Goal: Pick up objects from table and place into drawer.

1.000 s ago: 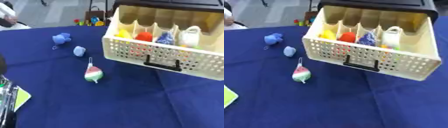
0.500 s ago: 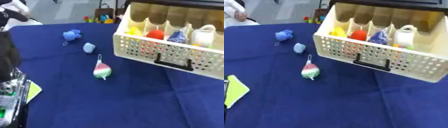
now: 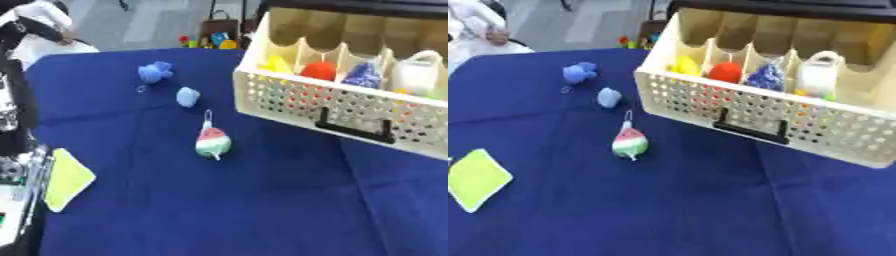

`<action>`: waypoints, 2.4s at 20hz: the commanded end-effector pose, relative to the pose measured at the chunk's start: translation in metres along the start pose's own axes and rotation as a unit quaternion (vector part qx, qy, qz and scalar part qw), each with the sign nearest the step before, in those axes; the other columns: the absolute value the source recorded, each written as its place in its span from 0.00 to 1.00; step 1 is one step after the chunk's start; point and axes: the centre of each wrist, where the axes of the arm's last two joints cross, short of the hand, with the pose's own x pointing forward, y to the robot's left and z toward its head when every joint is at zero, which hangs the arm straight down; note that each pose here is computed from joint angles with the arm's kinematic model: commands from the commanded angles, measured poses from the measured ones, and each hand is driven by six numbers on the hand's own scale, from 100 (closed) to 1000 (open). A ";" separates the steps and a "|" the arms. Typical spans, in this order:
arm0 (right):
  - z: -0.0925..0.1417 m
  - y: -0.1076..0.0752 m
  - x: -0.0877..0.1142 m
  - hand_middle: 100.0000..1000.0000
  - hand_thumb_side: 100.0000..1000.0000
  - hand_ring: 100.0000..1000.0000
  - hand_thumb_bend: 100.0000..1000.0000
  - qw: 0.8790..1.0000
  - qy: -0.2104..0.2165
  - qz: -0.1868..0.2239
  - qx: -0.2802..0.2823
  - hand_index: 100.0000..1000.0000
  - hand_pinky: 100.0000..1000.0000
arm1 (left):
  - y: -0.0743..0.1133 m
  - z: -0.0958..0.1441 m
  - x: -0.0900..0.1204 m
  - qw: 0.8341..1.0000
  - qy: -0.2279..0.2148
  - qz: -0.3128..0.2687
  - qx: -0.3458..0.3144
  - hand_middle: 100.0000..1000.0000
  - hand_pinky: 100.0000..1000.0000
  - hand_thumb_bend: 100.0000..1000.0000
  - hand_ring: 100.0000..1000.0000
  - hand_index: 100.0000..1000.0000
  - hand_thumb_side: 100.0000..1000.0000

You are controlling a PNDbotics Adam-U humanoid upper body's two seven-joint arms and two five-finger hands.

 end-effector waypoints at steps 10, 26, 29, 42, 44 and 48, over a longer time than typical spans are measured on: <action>-0.008 -0.002 0.001 0.55 0.67 0.55 0.00 1.000 -0.019 -0.008 0.014 0.71 0.51 | 0.046 -0.022 0.005 0.962 0.026 -0.194 -0.189 0.73 0.48 0.00 0.79 0.94 0.53; -0.008 0.002 0.002 0.54 0.66 0.55 0.00 0.999 -0.019 -0.022 0.017 0.71 0.51 | 0.065 -0.047 0.015 0.812 0.064 -0.371 -0.447 0.83 0.61 0.05 0.84 0.96 0.45; -0.008 0.003 0.003 0.54 0.66 0.55 0.00 0.999 -0.019 -0.025 0.018 0.71 0.51 | 0.065 -0.052 0.017 0.791 0.066 -0.372 -0.481 0.84 0.62 0.09 0.84 0.97 0.51; -0.007 0.005 0.004 0.53 0.66 0.55 0.00 0.999 -0.016 -0.032 0.021 0.70 0.52 | 0.064 -0.053 -0.016 0.705 0.111 -0.381 -0.588 0.92 0.71 0.38 0.89 1.00 0.99; -0.007 0.006 0.004 0.53 0.66 0.55 0.00 0.999 -0.015 -0.033 0.021 0.70 0.52 | 0.063 -0.051 -0.021 0.692 0.116 -0.379 -0.604 0.92 0.71 0.40 0.90 1.00 1.00; -0.007 0.006 0.004 0.53 0.66 0.55 0.00 0.999 -0.013 -0.033 0.021 0.70 0.52 | 0.060 -0.052 -0.027 0.680 0.126 -0.366 -0.623 0.92 0.71 0.41 0.90 1.00 1.00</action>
